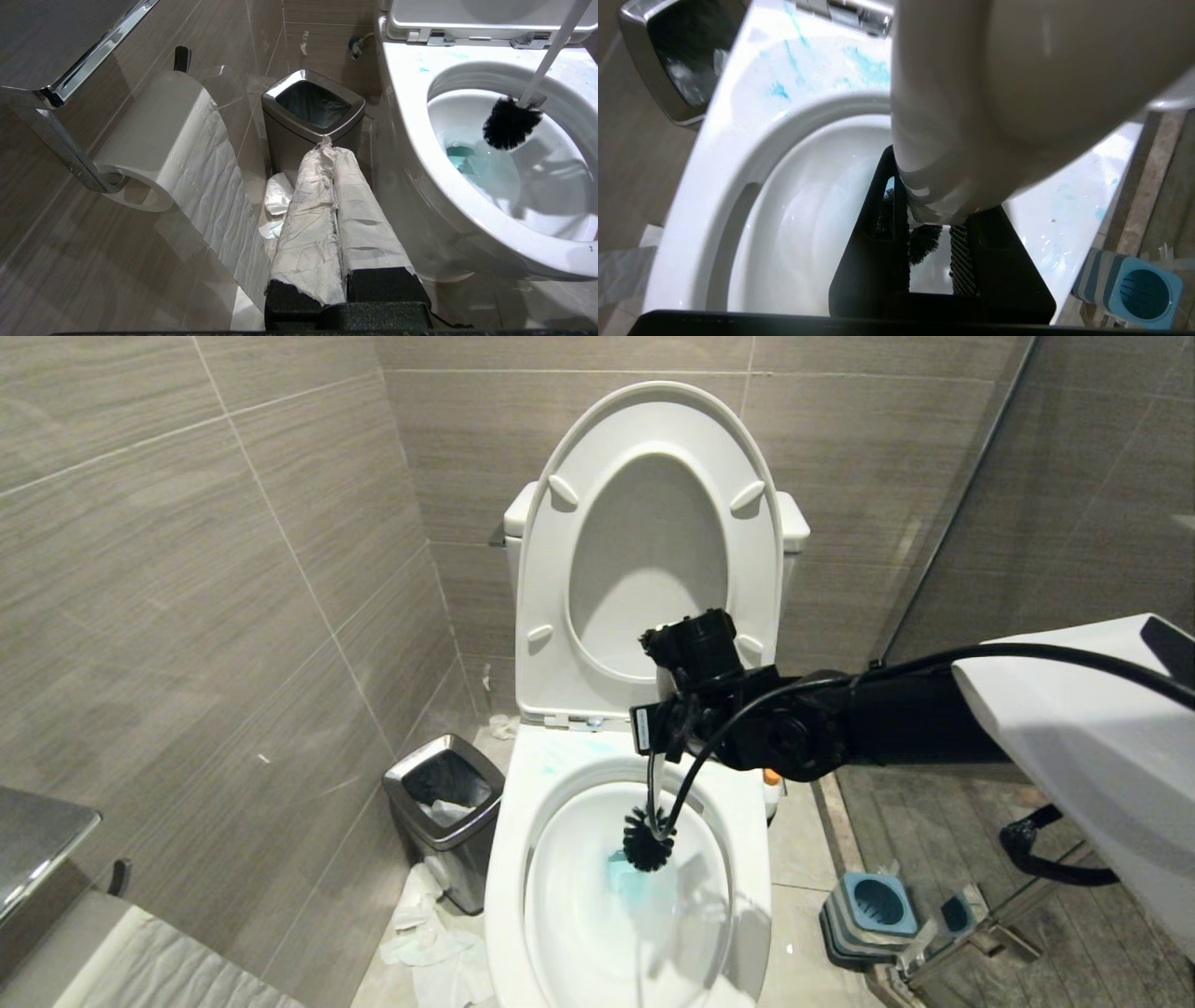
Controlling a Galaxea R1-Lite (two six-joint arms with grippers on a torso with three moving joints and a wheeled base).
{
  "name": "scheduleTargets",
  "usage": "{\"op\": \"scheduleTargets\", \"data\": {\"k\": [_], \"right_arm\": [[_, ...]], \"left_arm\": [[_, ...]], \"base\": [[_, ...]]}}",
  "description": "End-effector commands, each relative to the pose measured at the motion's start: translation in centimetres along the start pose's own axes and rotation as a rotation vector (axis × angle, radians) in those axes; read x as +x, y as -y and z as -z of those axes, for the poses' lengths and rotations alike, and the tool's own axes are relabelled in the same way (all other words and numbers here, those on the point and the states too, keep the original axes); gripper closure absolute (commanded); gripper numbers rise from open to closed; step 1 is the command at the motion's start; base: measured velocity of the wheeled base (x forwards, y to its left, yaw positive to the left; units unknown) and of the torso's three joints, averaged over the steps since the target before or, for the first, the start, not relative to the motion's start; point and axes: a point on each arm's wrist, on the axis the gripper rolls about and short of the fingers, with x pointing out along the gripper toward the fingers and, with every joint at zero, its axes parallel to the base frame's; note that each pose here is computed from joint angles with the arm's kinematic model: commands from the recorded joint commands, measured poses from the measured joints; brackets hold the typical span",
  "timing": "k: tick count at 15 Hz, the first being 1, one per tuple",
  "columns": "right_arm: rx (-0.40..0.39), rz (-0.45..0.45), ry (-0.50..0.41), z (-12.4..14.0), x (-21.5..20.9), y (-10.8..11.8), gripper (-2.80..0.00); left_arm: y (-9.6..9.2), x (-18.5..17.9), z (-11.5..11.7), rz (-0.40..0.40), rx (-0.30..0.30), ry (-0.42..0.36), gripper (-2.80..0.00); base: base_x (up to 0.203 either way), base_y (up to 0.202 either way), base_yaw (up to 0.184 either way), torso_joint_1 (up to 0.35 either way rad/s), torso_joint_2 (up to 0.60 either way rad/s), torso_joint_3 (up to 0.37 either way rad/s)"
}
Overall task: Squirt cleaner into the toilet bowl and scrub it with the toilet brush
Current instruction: Scrub the toilet bowl
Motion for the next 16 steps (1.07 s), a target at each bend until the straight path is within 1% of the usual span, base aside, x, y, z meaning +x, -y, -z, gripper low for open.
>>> {"op": "scheduleTargets", "data": {"k": [1,3,7,11,12,13,14,16], "right_arm": [[-0.019,0.005,-0.042,1.7,1.5,-0.6,0.00],[-0.040,0.008,-0.073,3.1,2.8,-1.1,0.00],[-0.089,0.004,-0.046,5.1,6.5,-2.1,0.00],[-0.106,0.018,-0.081,7.8,9.4,-2.6,0.00],[-0.101,0.015,-0.071,7.5,9.3,-2.7,0.00],[-0.092,0.007,-0.049,6.5,8.5,-3.0,0.00],[-0.079,-0.005,-0.014,4.9,7.1,-3.2,0.00],[-0.053,-0.034,0.071,0.8,3.1,-3.3,0.00]], "left_arm": [[0.0,0.0,0.0,0.000,0.000,-0.002,0.00],[0.0,0.0,0.0,0.000,0.000,-0.002,0.00],[0.0,0.0,0.0,0.000,0.000,-0.002,0.00],[0.0,0.0,0.0,0.000,0.000,-0.002,0.00],[0.0,0.0,0.0,0.000,0.000,-0.002,0.00],[0.0,0.0,0.0,0.000,0.000,-0.002,0.00],[0.0,0.0,0.0,0.000,0.000,-0.002,0.00],[0.0,0.0,0.0,0.000,0.000,-0.002,0.00]], "base": [[0.000,0.000,0.000,0.000,0.00,0.000],[0.000,0.000,0.000,0.000,0.00,0.000],[0.000,0.000,0.000,0.000,0.00,0.000],[0.000,0.000,0.000,0.000,0.00,0.000],[0.000,0.000,0.000,0.000,0.00,0.000],[0.000,0.000,0.000,0.000,0.00,0.000],[0.000,0.000,0.000,0.000,0.00,0.000],[0.000,0.000,0.000,0.000,0.00,0.000]]}}
